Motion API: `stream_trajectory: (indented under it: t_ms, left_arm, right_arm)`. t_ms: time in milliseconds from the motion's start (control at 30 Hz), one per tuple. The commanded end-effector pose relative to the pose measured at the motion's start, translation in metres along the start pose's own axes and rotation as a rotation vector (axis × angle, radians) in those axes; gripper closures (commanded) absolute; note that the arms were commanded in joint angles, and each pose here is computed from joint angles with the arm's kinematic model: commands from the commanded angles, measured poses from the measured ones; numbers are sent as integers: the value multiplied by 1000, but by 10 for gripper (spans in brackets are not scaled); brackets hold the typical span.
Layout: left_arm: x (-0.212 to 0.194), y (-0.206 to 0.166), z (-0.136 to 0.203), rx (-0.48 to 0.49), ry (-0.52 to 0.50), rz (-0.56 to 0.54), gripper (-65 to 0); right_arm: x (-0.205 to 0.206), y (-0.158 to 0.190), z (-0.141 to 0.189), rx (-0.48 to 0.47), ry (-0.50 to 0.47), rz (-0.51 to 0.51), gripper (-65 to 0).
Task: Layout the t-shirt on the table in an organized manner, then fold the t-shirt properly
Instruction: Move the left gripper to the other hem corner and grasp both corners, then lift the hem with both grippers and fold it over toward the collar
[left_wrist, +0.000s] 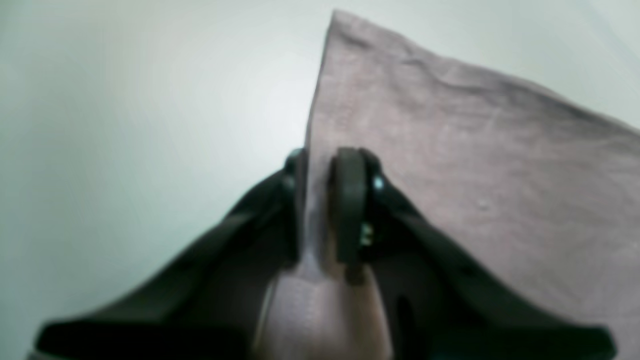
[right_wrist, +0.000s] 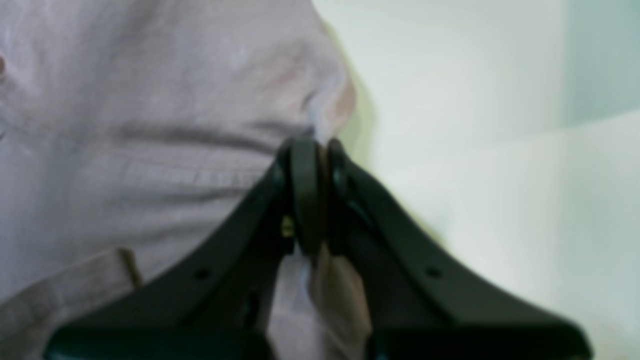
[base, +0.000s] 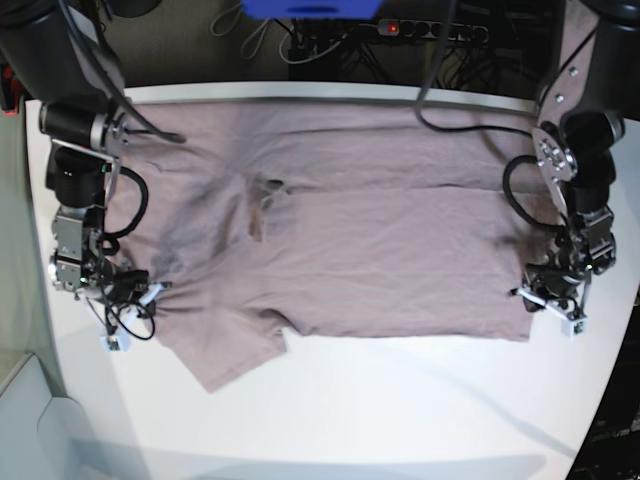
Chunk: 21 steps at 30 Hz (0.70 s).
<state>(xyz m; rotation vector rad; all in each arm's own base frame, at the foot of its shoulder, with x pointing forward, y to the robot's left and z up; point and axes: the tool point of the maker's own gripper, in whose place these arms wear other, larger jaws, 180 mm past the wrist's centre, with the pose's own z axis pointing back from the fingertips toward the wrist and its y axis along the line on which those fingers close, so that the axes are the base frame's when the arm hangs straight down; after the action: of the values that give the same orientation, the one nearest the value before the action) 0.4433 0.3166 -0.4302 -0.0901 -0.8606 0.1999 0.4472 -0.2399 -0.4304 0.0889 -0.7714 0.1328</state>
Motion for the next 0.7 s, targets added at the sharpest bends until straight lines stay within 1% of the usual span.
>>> stream_trajectory:
  t_ms: [0,67,100,200,267,300,400,567,667]
  left_arm:
    - [-4,0,0,-2,46,-21,-58]
    - [-5,0,1,-2,45,-19,-9]
    - [-4,0,1,-2,44,-17,0]
    - [-3,0,1,-9,42,-19,-2]
    - [4,-9,2,-58,27,-25,-2]
    - [13,-13,5,-86,1,-25,-2]
    - [14,-15,14,-131,3,-22,-2]
    - [24,-6,36,-118,-33,-58,-2]
    - [26,-7,48,-120,-64,-66,-2]
  right_arm:
    - [-6,-10,3,-26,54,26,0]
    - [-6,-10,3,-26,54,26,0]
    - [-5,-10,3,-25,53,27,0]
    - [-4,-10,3,-26,49,29,0]
    - [-4,-11,4,-27,47,29,0]
    - [-3,-11,4,-27,46,30,0]
    - [-3,-19,7,-40,47,32,0]
    - [2,-21,9,-46,35,40,0]
    - [7,-22,18,-55,-1,84,0]
